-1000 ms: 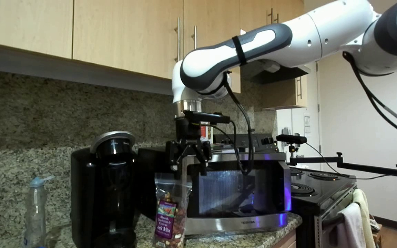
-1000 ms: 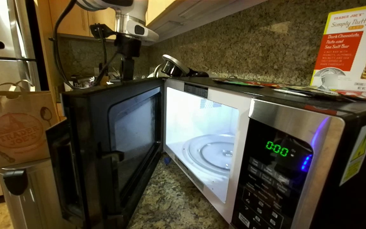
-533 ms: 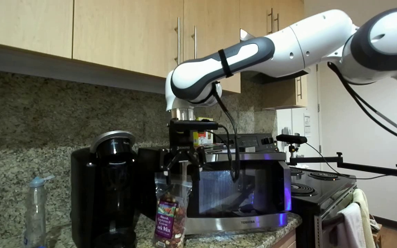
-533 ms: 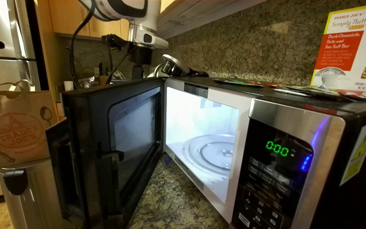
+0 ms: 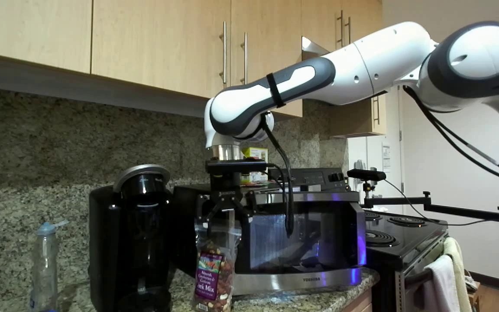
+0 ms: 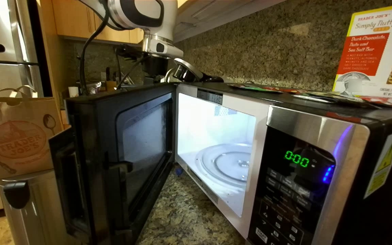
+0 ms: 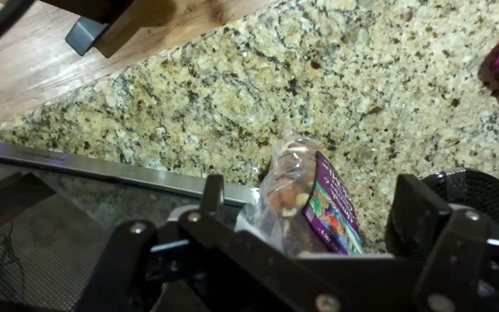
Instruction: Pick up the packet on the countertop
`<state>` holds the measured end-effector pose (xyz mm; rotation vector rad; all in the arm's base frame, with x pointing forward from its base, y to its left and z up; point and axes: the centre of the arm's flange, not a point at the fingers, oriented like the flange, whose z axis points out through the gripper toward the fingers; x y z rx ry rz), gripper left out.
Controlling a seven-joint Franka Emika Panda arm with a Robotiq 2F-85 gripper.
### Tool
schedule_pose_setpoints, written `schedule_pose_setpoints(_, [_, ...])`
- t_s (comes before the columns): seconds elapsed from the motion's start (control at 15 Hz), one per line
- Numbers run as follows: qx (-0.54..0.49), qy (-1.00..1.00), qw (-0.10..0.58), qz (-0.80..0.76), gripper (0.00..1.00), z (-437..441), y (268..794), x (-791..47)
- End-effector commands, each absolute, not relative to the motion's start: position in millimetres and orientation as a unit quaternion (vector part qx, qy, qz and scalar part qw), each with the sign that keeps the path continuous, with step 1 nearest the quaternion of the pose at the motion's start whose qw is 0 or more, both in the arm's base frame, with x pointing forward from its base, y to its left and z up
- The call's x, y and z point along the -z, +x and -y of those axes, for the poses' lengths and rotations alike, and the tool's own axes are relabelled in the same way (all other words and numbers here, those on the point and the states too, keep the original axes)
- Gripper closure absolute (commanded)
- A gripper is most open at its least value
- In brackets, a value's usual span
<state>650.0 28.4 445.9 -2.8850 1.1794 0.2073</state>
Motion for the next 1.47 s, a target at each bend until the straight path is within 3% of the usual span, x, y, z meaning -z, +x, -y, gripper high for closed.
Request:
schedule_pose_setpoints(0.0, [-0.054,-0.93,-0.01,-0.364,0.0,-29,655,-441])
schedule_pose_setpoints(0.13, [-0.047,-0.937,-0.03,-0.344,0.0,-25,655,-438])
schedule_pose_setpoints(0.2, [-0.04,-0.941,-0.039,-0.334,0.25,-21,654,-438])
schedule_pose_setpoints(0.33, [-0.027,-0.946,-0.057,-0.317,0.33,-16,653,-439])
schedule_pose_setpoints(0.87, [-0.011,-0.96,-0.045,-0.276,0.87,-24,654,-432])
schedule_pose_setpoints(1.13, [-0.014,-0.964,-0.038,-0.262,0.96,-29,649,-434])
schedule_pose_setpoints(1.4, [-0.012,-0.971,-0.04,-0.236,0.9,-50,641,-450])
